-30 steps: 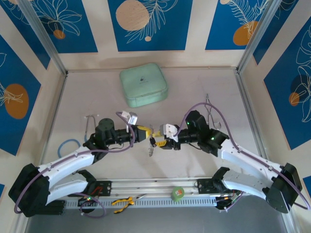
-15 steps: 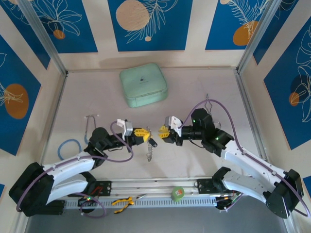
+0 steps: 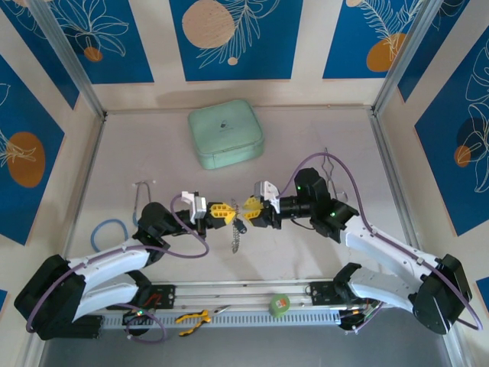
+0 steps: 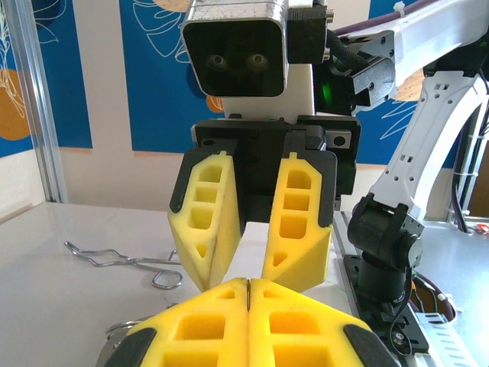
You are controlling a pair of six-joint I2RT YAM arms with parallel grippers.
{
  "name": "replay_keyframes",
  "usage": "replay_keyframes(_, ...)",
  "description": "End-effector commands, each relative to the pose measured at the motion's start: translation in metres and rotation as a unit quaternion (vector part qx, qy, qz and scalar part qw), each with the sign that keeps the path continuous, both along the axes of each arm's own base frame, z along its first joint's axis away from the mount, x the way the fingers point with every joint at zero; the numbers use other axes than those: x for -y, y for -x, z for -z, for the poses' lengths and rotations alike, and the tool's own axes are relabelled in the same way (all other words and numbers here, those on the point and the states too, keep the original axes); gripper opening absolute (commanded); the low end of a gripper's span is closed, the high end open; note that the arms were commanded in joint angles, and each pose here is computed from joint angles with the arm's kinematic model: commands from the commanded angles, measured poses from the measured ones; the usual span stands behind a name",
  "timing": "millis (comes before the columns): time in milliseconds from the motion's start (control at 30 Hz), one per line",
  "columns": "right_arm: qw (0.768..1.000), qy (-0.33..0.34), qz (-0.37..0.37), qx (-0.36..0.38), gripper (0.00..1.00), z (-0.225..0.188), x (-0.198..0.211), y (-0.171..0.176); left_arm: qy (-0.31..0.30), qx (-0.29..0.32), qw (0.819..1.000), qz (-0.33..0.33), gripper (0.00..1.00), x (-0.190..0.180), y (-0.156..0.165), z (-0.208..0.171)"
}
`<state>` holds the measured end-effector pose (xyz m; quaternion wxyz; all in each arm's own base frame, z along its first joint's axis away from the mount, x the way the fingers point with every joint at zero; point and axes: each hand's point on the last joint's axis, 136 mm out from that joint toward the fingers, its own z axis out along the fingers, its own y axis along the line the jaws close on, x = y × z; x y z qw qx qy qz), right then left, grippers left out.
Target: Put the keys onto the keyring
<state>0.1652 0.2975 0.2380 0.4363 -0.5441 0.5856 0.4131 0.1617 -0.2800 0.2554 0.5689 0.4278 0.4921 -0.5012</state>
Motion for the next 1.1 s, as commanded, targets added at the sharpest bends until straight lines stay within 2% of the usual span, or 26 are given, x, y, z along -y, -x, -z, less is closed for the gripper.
replay_keyframes(0,0.999,-0.024,-0.033,-0.001,0.28,-0.014,-0.008,0.010,0.030,0.052,0.998,0.010,0.00,-0.002,0.010,-0.020)
replay_keyframes(133,0.999,-0.029,-0.039,-0.003,0.27,-0.016,-0.011,0.009,0.032,0.049,0.998,0.007,0.00,-0.003,0.011,-0.019)
replay_keyframes(400,0.998,-0.034,-0.047,-0.006,0.19,-0.016,-0.016,0.011,0.033,0.051,0.998,0.008,0.00,-0.003,0.012,-0.020)
replay_keyframes(667,0.998,-0.040,-0.054,-0.013,0.17,-0.017,-0.019,0.011,0.033,0.052,0.998,0.009,0.00,-0.003,0.012,-0.019)
replay_keyframes(867,0.997,-0.044,-0.061,-0.019,0.09,-0.018,-0.022,0.012,0.036,0.054,0.998,0.011,0.00,-0.002,0.013,-0.021)
replay_keyframes(967,0.996,-0.047,-0.066,-0.024,0.00,-0.018,-0.024,0.013,0.033,0.054,0.998,0.011,0.00,-0.001,0.013,-0.019)
replay_keyframes(1067,0.997,-0.037,-0.063,-0.022,0.00,-0.014,-0.023,0.012,0.026,0.044,0.999,-0.006,0.02,-0.002,0.007,-0.011)
